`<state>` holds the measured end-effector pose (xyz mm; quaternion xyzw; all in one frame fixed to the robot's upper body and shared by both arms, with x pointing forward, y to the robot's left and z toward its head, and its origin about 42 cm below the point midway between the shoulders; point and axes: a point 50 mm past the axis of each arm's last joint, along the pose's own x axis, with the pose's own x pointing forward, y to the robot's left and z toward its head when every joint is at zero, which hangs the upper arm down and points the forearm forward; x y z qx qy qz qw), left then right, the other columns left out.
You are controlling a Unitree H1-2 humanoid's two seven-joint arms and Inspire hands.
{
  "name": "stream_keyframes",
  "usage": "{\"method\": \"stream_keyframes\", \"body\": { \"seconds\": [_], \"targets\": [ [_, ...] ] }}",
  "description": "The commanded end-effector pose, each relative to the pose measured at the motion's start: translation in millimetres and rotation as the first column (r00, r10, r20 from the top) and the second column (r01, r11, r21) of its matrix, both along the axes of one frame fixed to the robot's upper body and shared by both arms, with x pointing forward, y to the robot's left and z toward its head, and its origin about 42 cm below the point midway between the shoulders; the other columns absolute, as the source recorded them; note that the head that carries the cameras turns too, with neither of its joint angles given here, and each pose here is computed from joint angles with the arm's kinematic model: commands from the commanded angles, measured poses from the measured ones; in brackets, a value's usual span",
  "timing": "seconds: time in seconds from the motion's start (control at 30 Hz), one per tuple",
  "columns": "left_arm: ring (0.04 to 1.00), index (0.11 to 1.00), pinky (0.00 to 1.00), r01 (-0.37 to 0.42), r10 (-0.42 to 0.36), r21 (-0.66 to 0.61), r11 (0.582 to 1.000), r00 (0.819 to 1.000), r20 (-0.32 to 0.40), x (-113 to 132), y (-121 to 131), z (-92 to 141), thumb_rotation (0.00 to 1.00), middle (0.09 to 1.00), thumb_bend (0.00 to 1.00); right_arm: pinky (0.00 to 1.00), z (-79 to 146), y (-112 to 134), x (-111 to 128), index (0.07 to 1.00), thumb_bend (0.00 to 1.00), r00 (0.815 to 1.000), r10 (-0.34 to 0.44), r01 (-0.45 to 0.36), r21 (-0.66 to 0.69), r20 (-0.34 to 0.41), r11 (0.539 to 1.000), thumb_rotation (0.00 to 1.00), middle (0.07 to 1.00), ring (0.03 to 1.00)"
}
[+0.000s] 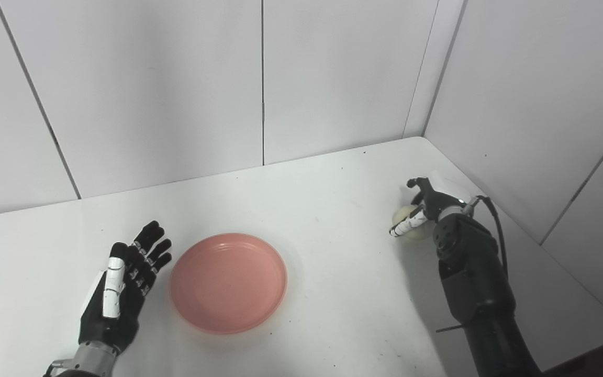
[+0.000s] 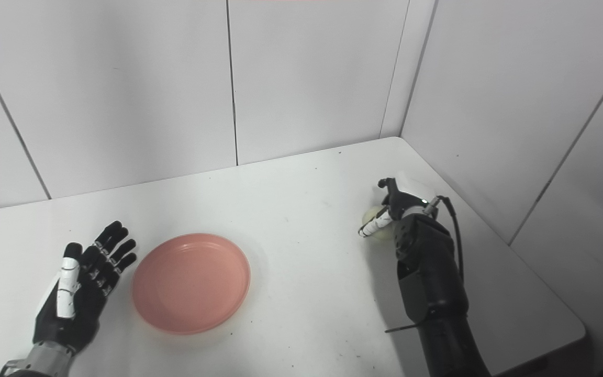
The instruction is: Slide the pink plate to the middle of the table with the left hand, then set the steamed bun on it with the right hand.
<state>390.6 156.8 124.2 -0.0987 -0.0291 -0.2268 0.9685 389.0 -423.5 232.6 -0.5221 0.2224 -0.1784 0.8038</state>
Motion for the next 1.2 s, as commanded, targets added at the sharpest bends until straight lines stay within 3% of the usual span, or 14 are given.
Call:
{"method": "stream_keyframes", "body": {
  "seconds": [0.0,0.03,0.07,0.13,0.27,0.3,0.37,0.47,0.57,0.67,0.9,0.97,1.1,1.17],
  "targets": [
    [0.922,0.864,0.92,-0.013,0.013,-0.005,1.000,0.998,-0.060,-11,9,-19,0.95,0.945,0.71,0.15,11,-2,3,0.703,0.57,0.999,-0.021,0.023,-0.034,0.039,0.999,0.00,0.468,0.216],
    [0.922,0.864,0.92,-0.014,0.013,-0.003,1.000,0.998,-0.060,-11,8,-19,0.95,0.945,0.71,0.15,12,-1,3,0.703,0.57,0.998,-0.029,0.032,-0.045,0.059,0.998,0.00,0.468,0.216],
    [0.920,0.863,0.92,-0.014,0.013,-0.001,1.000,0.998,-0.060,-11,8,-19,0.96,0.944,0.71,0.25,14,0,2,0.654,0.57,0.996,-0.035,0.039,-0.049,0.077,0.998,0.00,0.472,0.286],
    [0.922,0.863,0.92,-0.010,0.010,0.001,1.000,0.998,-0.059,-11,7,-20,0.96,0.944,0.71,0.32,13,-3,3,0.550,0.54,0.992,-0.055,0.060,-0.044,0.114,0.997,0.00,0.445,0.357],
    [0.927,0.873,0.93,-0.004,0.004,0.000,1.000,0.998,-0.058,-12,5,-19,0.96,0.949,0.72,0.22,18,0,0,0.486,0.53,0.974,-0.056,0.063,-0.024,0.219,0.998,0.00,0.414,0.305],
    [0.929,0.875,0.93,-0.004,0.004,0.002,1.000,0.998,-0.058,-13,5,-18,0.96,0.951,0.72,0.18,20,0,0,0.483,0.53,0.968,-0.056,0.060,-0.010,0.243,0.998,0.00,0.447,0.265],
    [0.930,0.873,0.93,-0.003,0.003,0.002,1.000,0.998,-0.059,-13,3,-19,0.96,0.949,0.72,0.21,24,3,0,0.488,0.53,0.956,-0.055,0.052,0.020,0.289,0.998,0.00,0.405,0.288],
    [0.934,0.874,0.94,0.000,0.000,0.002,1.000,0.998,-0.056,-13,0,-19,0.97,0.949,0.72,0.27,32,10,-1,0.498,0.53,0.932,-0.039,0.026,0.041,0.360,0.999,0.00,0.420,0.355],
    [0.940,0.875,0.94,0.001,0.000,0.010,1.000,0.998,-0.056,-14,-4,-19,0.97,0.954,0.72,0.32,37,18,-3,0.497,0.53,0.908,-0.004,-0.022,0.056,0.418,0.998,0.00,0.459,0.419],
    [0.944,0.871,0.95,0.000,0.001,0.012,1.000,0.998,-0.060,-15,-11,-21,0.98,0.950,0.72,0.38,42,33,-4,0.467,0.52,0.868,0.062,-0.100,0.051,0.493,0.994,0.00,0.510,0.472],
    [0.952,0.879,0.97,0.008,-0.008,0.010,1.000,0.998,-0.068,-17,-28,-26,0.97,0.956,0.72,0.30,47,71,-9,0.455,0.51,0.792,0.186,-0.259,0.044,0.582,0.965,0.00,0.536,0.416],
    [0.951,0.880,0.97,0.010,-0.009,0.015,1.000,0.998,-0.064,-17,-33,-28,0.97,0.957,0.72,0.25,48,82,-11,0.461,0.51,0.784,0.233,-0.301,0.025,0.575,0.953,0.00,0.525,0.441],
    [0.950,0.881,0.97,0.012,-0.011,0.011,1.000,0.998,-0.062,-17,-42,-30,0.99,0.959,0.70,0.27,44,100,-15,0.475,0.51,0.777,0.303,-0.377,0.021,0.551,0.926,0.00,0.502,0.449],
    [0.948,0.875,0.97,0.012,-0.011,0.004,1.000,0.998,-0.069,-16,-47,-32,0.98,0.958,0.70,0.28,40,111,-17,0.452,0.51,0.760,0.343,-0.433,0.037,0.553,0.900,0.00,0.532,0.444]
  ]
}}
